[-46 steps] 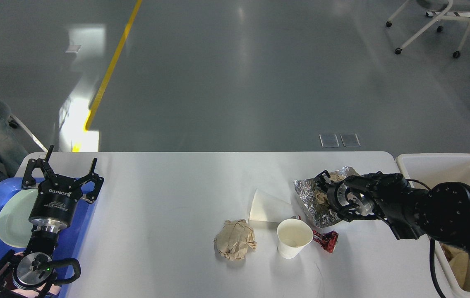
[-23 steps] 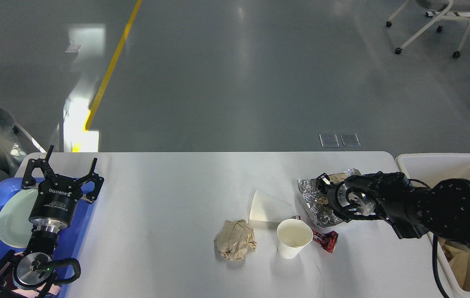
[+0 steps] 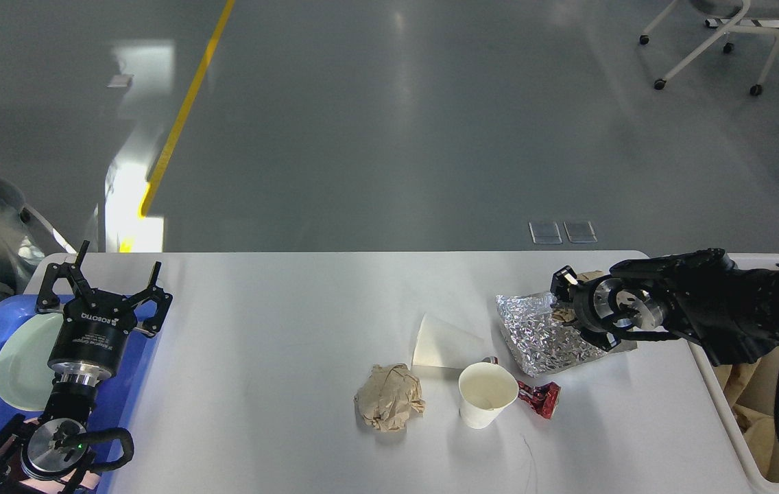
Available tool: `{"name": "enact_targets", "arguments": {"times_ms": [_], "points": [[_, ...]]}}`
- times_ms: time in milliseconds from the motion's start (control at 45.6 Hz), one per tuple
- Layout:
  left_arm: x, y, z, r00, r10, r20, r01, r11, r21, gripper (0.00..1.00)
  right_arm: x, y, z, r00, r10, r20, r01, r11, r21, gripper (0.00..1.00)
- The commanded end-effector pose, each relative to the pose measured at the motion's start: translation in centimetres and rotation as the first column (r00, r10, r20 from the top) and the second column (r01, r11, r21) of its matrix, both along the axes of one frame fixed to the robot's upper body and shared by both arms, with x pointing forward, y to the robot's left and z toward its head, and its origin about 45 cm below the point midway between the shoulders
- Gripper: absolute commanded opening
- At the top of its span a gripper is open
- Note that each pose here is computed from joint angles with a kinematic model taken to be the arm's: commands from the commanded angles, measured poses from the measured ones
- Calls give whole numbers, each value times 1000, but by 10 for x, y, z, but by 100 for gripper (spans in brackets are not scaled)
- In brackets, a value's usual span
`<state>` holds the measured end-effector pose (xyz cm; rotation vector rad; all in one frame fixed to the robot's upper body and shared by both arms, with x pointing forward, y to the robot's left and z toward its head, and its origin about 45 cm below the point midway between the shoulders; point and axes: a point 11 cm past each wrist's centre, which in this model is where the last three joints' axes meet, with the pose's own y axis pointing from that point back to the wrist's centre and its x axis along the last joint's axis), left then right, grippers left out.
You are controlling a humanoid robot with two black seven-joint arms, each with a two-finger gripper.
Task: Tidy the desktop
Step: 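Lift the food scraps and carry them toward the white bin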
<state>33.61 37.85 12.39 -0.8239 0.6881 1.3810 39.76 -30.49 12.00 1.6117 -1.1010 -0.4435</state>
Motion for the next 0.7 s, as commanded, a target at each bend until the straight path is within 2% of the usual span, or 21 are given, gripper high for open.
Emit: {"name": "enact_targets", "arguments": {"times_ms": [0,154,285,461,680], "points": [[0,0,0,1000,0,0,0,1000,0,97,-3,-10,37,994,108,-27,-110,992,-63,0],[0,0,0,1000,0,0,0,1000,0,97,-5,-11,100,959,270,-87,-278,956,-91,0],[0,1,0,1000,2,-1,-2,1000,0,97,-14,-6,158,904,403,-143,-421,898,-130,0],[0,0,0,1000,0,0,0,1000,-1,97,-45,15,214,747,605,-275,-655,742,-147,0],[0,0,0,1000,0,-1,0,1000,0,97,-85,40,251,618,709,-340,-777,617,-127,0]]}}
